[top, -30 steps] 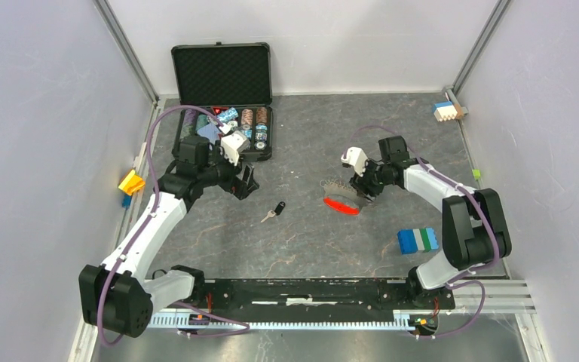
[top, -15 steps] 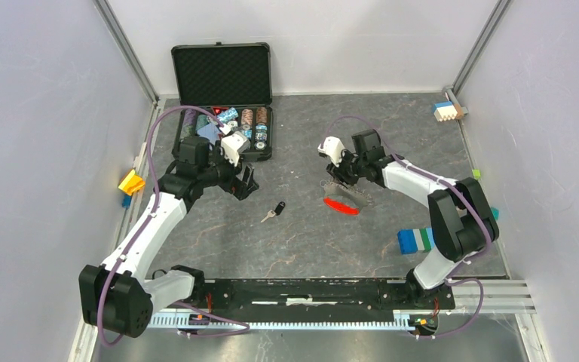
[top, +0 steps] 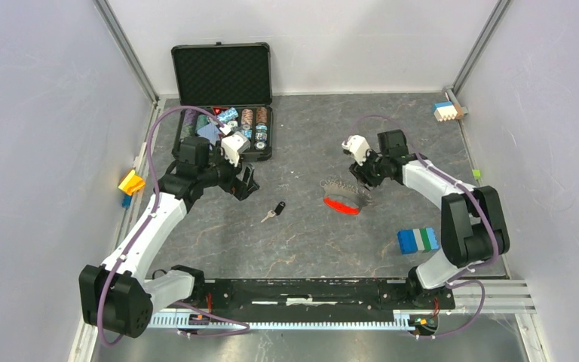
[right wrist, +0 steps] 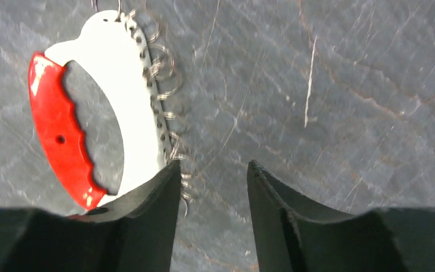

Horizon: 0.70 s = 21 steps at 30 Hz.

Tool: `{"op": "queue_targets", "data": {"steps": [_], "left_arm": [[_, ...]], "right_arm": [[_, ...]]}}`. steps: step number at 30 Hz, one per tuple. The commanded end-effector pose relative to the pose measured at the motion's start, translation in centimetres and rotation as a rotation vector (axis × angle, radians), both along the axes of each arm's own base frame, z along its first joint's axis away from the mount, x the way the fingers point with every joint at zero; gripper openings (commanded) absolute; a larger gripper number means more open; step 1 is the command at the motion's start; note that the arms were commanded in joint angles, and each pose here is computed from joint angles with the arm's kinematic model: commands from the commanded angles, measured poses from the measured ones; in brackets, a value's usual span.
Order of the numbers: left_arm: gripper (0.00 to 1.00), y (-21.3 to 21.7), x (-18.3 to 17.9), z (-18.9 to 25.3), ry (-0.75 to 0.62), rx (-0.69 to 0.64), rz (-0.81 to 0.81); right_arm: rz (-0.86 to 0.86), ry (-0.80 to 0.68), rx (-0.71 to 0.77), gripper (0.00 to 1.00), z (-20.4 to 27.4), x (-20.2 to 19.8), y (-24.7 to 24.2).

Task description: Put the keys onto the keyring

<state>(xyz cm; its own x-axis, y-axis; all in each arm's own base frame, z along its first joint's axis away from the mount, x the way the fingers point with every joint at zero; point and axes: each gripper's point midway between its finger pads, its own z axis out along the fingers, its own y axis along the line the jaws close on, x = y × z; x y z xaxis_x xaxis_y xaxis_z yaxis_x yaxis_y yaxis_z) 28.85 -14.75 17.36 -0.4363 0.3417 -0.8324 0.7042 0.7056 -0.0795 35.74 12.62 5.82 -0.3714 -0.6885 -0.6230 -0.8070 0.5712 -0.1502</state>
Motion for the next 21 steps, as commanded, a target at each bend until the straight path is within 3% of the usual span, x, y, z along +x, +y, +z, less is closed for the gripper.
{"op": "queue_targets", "data": {"steps": [1,14,21], "left_arm": [[1.0,-0.4,0.0,0.8,-0.049,-0.006,-0.047],[1.0,-0.4,-0.1,0.6,-0.048,-0.004,-0.048],[1.0,-0.4,0.0,0.6,-0.046,-0.004,-0.047]], "right_arm": [[0.105,0.05,0.014,0.55,0.2,-2.8,-0.9],[0.256,0.117,-0.035,0.6,-2.1,-3.0,-2.3],[0.321,0.155,-0.005,0.54,-2.7,-2.4,-1.8]]}}
